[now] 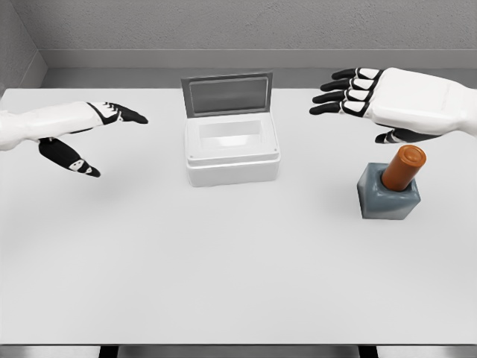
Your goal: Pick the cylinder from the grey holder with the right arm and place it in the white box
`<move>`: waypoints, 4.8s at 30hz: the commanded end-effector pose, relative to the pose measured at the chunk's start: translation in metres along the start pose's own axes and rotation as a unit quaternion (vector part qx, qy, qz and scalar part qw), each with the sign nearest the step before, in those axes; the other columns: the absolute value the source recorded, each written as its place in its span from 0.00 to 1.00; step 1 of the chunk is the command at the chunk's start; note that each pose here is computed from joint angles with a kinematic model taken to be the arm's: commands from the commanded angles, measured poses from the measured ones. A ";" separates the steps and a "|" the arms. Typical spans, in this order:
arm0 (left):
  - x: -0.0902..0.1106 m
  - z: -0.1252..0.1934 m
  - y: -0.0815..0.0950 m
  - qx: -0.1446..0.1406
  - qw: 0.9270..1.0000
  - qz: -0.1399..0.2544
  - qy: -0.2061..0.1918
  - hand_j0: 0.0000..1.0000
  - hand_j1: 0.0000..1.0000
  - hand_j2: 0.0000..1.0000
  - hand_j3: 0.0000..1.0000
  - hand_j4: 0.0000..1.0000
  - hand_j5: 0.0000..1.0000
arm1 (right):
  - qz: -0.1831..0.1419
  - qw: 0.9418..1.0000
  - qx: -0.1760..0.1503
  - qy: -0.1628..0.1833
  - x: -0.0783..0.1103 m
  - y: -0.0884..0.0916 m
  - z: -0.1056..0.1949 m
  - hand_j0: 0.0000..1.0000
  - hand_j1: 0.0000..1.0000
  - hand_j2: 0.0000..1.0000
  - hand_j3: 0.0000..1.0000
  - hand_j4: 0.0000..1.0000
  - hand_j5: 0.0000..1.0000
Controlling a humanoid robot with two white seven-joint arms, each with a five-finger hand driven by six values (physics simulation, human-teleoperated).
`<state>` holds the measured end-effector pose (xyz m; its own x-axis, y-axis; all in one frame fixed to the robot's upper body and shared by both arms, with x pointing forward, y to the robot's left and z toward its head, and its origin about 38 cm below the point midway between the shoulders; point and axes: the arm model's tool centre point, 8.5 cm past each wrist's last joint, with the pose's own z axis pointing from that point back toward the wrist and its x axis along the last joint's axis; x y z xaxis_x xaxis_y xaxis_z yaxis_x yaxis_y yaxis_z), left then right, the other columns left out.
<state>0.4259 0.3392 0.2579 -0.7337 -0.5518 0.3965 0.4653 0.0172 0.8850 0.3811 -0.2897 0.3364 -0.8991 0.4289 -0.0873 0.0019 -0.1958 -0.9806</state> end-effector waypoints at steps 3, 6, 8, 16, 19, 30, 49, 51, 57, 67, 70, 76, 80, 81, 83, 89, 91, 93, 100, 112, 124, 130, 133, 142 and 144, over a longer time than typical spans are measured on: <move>-0.001 0.002 0.001 0.003 1.000 0.003 0.002 1.00 1.00 1.00 1.00 1.00 1.00 | -0.002 1.000 0.004 0.001 0.000 0.000 0.001 1.00 1.00 1.00 1.00 1.00 1.00; -0.001 0.003 0.001 0.003 1.000 0.003 0.003 1.00 1.00 1.00 1.00 1.00 1.00 | -0.005 1.000 0.000 0.001 0.000 0.000 0.001 1.00 1.00 1.00 1.00 1.00 1.00; -0.003 0.004 0.002 0.004 1.000 0.003 0.007 1.00 1.00 1.00 1.00 1.00 1.00 | 0.014 1.000 0.008 0.015 -0.005 -0.010 0.011 1.00 1.00 1.00 1.00 1.00 1.00; -0.010 0.005 0.026 0.012 0.999 -0.030 0.030 1.00 1.00 1.00 1.00 1.00 1.00 | 0.072 0.979 0.175 0.075 -0.022 -0.002 0.047 1.00 1.00 1.00 1.00 1.00 1.00; -0.015 0.010 0.027 0.015 0.999 -0.027 0.039 1.00 1.00 1.00 1.00 1.00 1.00 | 0.058 0.970 0.225 0.071 -0.020 0.015 0.049 1.00 1.00 1.00 1.00 1.00 1.00; -0.010 0.014 0.045 0.021 0.997 -0.053 0.043 1.00 1.00 1.00 1.00 1.00 1.00 | 0.039 0.964 0.257 0.056 -0.016 0.043 0.044 1.00 1.00 1.00 1.00 1.00 1.00; 0.011 0.024 0.063 0.013 0.994 -0.101 0.041 1.00 1.00 1.00 1.00 1.00 1.00 | 0.039 0.956 0.285 0.054 -0.032 0.070 0.018 1.00 1.00 1.00 1.00 1.00 1.00; 0.012 0.028 0.067 0.021 0.993 -0.104 0.043 1.00 1.00 1.00 1.00 1.00 1.00 | 0.040 0.954 0.291 0.060 -0.036 0.072 0.019 1.00 1.00 1.00 1.00 1.00 1.00; 0.010 0.028 0.065 0.019 0.994 -0.103 0.045 1.00 1.00 1.00 1.00 1.00 1.00 | 0.045 0.952 0.296 0.060 -0.036 0.073 0.019 0.94 0.94 0.94 0.94 0.94 0.94; 0.010 0.028 0.065 0.020 0.994 -0.102 0.045 1.00 1.00 1.00 1.00 1.00 1.00 | 0.058 0.947 0.309 0.061 -0.036 0.076 0.020 0.79 0.79 0.79 0.79 0.79 0.79; 0.010 0.028 0.065 0.020 0.994 -0.101 0.045 1.00 1.00 1.00 1.00 1.00 1.00 | 0.062 0.945 0.316 0.056 -0.035 0.077 0.018 0.79 0.79 0.79 0.79 0.79 0.79; 0.010 0.027 0.064 0.020 0.994 -0.101 0.044 1.00 1.00 1.00 1.00 1.00 1.00 | 0.062 0.944 0.319 0.055 -0.034 0.079 0.018 0.80 0.80 0.80 0.80 0.80 0.80; 0.010 0.026 0.062 0.017 0.994 -0.101 0.043 1.00 1.00 1.00 1.00 1.00 1.00 | 0.066 0.945 0.317 0.048 -0.029 0.077 0.016 0.80 0.80 0.80 0.80 0.80 0.80; 0.010 0.027 0.062 0.016 0.994 -0.101 0.044 1.00 1.00 1.00 1.00 1.00 1.00 | 0.066 0.942 0.325 0.047 -0.029 0.078 0.016 0.76 0.76 0.76 0.76 0.76 0.76; 0.010 0.027 0.063 0.017 0.994 -0.102 0.044 1.00 1.00 1.00 1.00 1.00 1.00 | 0.062 0.944 0.321 0.045 -0.028 0.077 0.015 0.68 0.68 0.68 0.68 0.68 0.68; 0.011 0.023 0.061 0.017 0.994 -0.098 0.038 1.00 1.00 1.00 1.00 1.00 1.00 | 0.065 0.944 0.320 0.047 -0.029 0.074 0.016 0.60 0.60 0.60 0.60 0.60 0.60; 0.012 0.022 0.059 0.014 0.994 -0.099 0.036 1.00 1.00 1.00 1.00 1.00 1.00 | 0.065 0.944 0.320 0.047 -0.029 0.074 0.016 0.56 0.56 0.56 0.56 0.56 0.56; 0.014 0.022 0.059 0.013 0.994 -0.101 0.034 1.00 1.00 1.00 1.00 1.00 1.00 | 0.065 0.944 0.320 0.047 -0.029 0.074 0.016 0.53 0.53 0.53 0.53 0.53 0.53; 0.010 0.018 0.032 -0.006 0.996 -0.080 0.031 1.00 1.00 1.00 1.00 1.00 1.00 | 0.075 0.945 0.314 0.048 -0.028 0.065 0.016 0.49 0.49 0.49 0.49 0.49 0.49; 0.021 0.008 0.025 -0.016 0.996 -0.091 0.013 1.00 1.00 1.00 1.00 1.00 1.00 | 0.088 0.948 0.303 0.049 -0.029 0.052 0.013 0.46 0.46 0.46 0.46 0.46 0.46; 0.020 0.013 0.029 -0.023 0.994 -0.107 0.026 1.00 1.00 1.00 1.00 1.00 1.00 | 0.116 0.957 0.265 0.030 -0.028 0.026 -0.021 0.46 0.46 0.46 0.46 0.46 0.46; 0.019 0.019 0.036 -0.013 0.992 -0.117 0.037 1.00 1.00 1.00 1.00 1.00 1.00 | 0.125 0.959 0.253 0.019 -0.025 0.019 -0.034 0.46 0.46 0.46 0.46 0.46 0.46; 0.019 0.015 0.034 -0.013 0.993 -0.115 0.033 1.00 1.00 1.00 1.00 1.00 1.00 | 0.128 0.960 0.247 0.015 -0.025 0.015 -0.041 0.46 0.46 0.46 0.46 0.46 0.46; 0.018 0.014 0.029 -0.016 0.993 -0.110 0.031 1.00 1.00 1.00 1.00 1.00 1.00 | 0.110 0.967 0.231 0.013 -0.038 0.017 -0.070 0.46 0.46 0.46 0.46 0.46 0.46; 0.017 0.015 0.030 -0.015 0.993 -0.110 0.033 1.00 1.00 1.00 1.00 1.00 1.00 | 0.109 0.967 0.230 0.016 -0.040 0.016 -0.071 0.46 0.46 0.46 0.46 0.46 0.46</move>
<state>0.4194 0.3412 0.2934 -0.7889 -0.5898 0.1723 0.3107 -0.1411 0.9400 0.4448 -0.2484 0.3129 -0.8869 0.3485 -0.3031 -0.0026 -0.6600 -0.7512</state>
